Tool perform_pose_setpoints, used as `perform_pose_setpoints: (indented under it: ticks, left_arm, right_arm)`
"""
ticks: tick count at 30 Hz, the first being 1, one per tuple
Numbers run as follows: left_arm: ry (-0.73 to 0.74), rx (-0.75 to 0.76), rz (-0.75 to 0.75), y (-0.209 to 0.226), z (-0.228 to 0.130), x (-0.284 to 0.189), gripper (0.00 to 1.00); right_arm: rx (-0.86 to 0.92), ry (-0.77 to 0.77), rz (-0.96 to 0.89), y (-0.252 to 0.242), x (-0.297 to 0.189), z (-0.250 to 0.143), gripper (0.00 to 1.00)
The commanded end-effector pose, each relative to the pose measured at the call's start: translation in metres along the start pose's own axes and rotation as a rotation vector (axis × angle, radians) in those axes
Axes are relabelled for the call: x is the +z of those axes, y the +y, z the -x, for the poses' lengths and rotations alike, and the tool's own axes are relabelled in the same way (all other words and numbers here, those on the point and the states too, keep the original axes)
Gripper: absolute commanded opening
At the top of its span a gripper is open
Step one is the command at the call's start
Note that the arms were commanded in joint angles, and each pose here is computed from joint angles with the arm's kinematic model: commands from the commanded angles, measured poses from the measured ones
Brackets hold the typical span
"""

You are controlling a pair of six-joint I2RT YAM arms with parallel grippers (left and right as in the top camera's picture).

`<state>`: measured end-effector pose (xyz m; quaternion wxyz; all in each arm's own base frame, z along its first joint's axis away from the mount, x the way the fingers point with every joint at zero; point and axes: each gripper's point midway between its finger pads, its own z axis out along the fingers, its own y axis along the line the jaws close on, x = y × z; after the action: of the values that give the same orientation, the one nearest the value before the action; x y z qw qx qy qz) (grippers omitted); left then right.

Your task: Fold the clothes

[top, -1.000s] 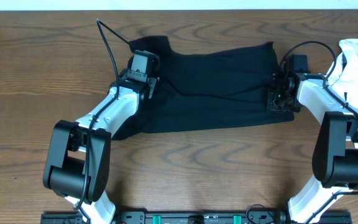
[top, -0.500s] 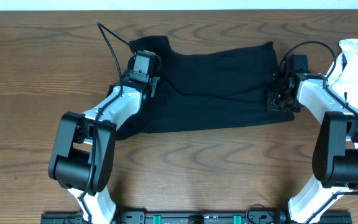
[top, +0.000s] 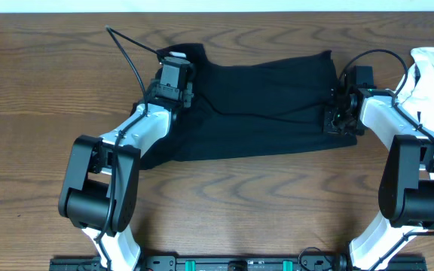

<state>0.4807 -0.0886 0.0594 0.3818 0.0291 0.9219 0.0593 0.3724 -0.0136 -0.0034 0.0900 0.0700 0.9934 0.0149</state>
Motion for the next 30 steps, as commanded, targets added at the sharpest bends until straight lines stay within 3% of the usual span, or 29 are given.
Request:
perform_pose_setpoints:
  ticks: [1,8,11,20,30]
  left_arm:
    - [-0.003,-0.089,-0.071,-0.006,0.002,0.002,0.16]
    - [0.018,-0.281,-0.056,0.026,0.027,-0.038,0.17]
    - [0.058,-0.286,-0.074,0.032,0.023,-0.061,0.17]
    - [0.327,-0.233,-0.090,0.019,-0.043,-0.064,0.13]
    - [0.430,-0.233,-0.169,-0.004,-0.075,-0.035,0.12]
  right_arm:
    - [0.028,0.052,-0.053,-0.018,0.017,-0.015,0.04]
    - [0.028,0.052,-0.053,-0.018,0.017,-0.015,0.04]
    - [0.028,0.048,-0.052,-0.018,0.017,-0.014,0.04]
    - [0.028,0.046,-0.052,-0.018,0.017,-0.014,0.04]
    - [0.029,0.048,-0.052,-0.018,0.017,-0.015,0.04]
